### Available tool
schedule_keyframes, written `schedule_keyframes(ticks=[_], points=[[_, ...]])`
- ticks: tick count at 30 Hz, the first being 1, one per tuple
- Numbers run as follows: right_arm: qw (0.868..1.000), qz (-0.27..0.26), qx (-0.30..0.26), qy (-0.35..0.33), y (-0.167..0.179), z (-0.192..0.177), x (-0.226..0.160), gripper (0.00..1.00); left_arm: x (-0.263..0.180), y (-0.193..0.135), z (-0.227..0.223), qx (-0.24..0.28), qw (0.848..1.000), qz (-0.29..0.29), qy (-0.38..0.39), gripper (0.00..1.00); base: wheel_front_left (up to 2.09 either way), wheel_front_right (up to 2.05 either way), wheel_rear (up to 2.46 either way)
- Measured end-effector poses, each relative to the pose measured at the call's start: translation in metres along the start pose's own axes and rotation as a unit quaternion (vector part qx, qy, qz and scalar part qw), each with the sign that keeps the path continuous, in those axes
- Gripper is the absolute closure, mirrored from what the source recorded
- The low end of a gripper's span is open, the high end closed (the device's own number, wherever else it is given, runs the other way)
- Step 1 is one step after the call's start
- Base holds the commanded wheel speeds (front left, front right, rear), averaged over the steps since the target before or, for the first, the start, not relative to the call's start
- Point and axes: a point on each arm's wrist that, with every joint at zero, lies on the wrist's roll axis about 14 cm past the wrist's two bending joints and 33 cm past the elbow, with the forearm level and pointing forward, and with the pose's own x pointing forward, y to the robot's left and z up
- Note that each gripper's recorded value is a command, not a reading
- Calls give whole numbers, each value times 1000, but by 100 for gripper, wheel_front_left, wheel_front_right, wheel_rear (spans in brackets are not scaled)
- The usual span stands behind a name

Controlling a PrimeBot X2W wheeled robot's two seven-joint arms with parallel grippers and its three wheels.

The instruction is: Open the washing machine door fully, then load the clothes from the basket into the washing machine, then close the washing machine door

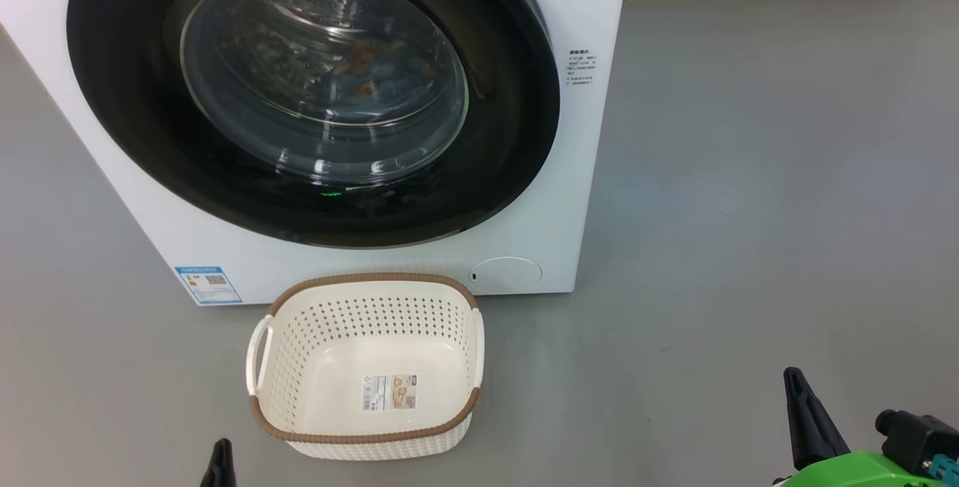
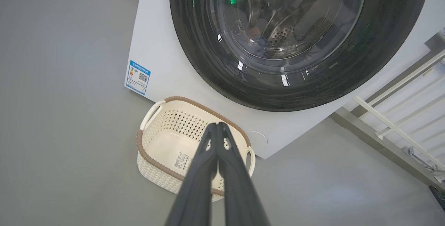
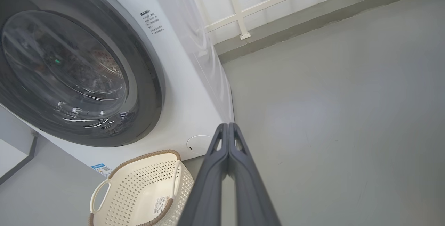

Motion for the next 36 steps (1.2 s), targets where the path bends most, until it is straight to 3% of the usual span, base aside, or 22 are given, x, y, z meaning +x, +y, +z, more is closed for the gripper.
schedule_keyframes(ticks=[17, 36], points=[[995, -19, 102, 6, -7, -1, -2, 100, 7, -2, 5, -85, 996, 4, 3, 100, 0, 0, 0], [975, -30, 218, 8, -10, 1, -1, 100, 15, -7, 11, -173, 985, -1, 7, 100, 0, 0, 0]])
